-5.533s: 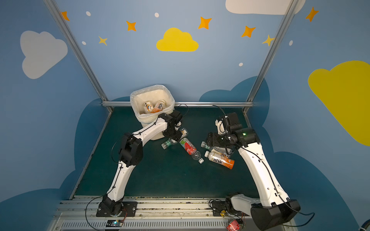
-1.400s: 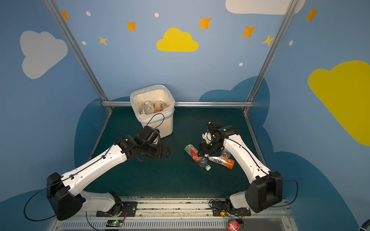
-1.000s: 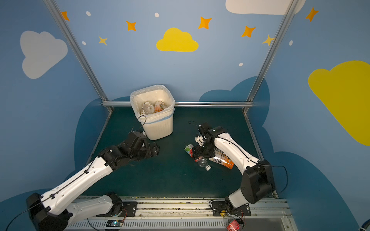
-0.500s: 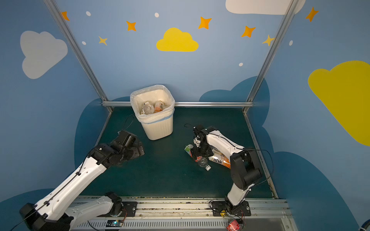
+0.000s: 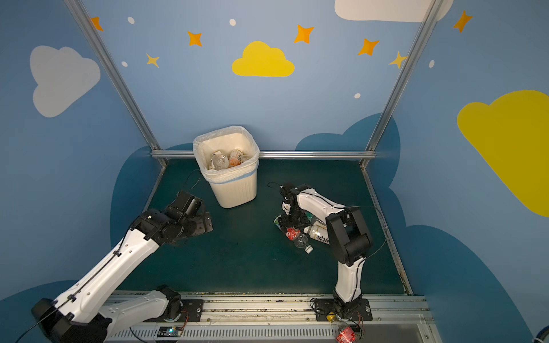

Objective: Throw the plastic bottles in the bin
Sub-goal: Pick up the plastic bottle from the center of the table.

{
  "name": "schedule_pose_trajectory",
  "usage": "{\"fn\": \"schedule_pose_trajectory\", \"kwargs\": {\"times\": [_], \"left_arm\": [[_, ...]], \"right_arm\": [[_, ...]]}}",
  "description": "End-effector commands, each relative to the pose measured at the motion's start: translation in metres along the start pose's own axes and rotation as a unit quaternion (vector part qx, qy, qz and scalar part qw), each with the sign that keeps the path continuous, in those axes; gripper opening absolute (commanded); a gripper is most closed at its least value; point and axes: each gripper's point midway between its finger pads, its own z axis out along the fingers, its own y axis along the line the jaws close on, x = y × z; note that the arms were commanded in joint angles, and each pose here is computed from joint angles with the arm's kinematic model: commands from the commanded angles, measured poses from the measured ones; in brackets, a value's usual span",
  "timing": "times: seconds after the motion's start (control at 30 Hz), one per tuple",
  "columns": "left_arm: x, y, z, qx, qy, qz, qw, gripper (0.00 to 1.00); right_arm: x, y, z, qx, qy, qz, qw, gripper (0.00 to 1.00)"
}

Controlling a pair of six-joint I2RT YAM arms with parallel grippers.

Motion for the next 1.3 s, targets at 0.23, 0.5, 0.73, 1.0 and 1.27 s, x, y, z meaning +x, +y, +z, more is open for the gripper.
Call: {"fn": "schedule_pose_trajectory", "kwargs": {"times": [0.23,0.5,0.73,1.0,1.27], "left_arm": [[-0.015,-0.020,-0.001,0.024,0.004,0.028,0.999,1.00],[-0.023,-0.035,0.003,0.038,0.009,0.041,0.998,1.00],[-0.022,-0.036,0.008,0.035,0.019,0.050,0.998,1.00],[-0.030,-0.037,0.003,0.035,0.016,0.057,0.998,1.00],[-0.035,-0.039,-0.003,0.039,0.020,0.067,0.997,1.00]], "right_arm": [[-0.007,0.001,0.007,0.005,0.010,0.004,1.000,0.64],[-0.008,0.007,-0.020,-0.021,-0.025,0.024,0.999,0.52],[-0.007,0.008,-0.061,-0.037,-0.068,0.040,0.996,0.52],[-0.058,0.048,-0.247,-0.093,-0.265,0.000,0.960,0.55],[-0.186,0.145,-0.423,-0.266,-0.567,-0.076,0.776,0.74]]}}
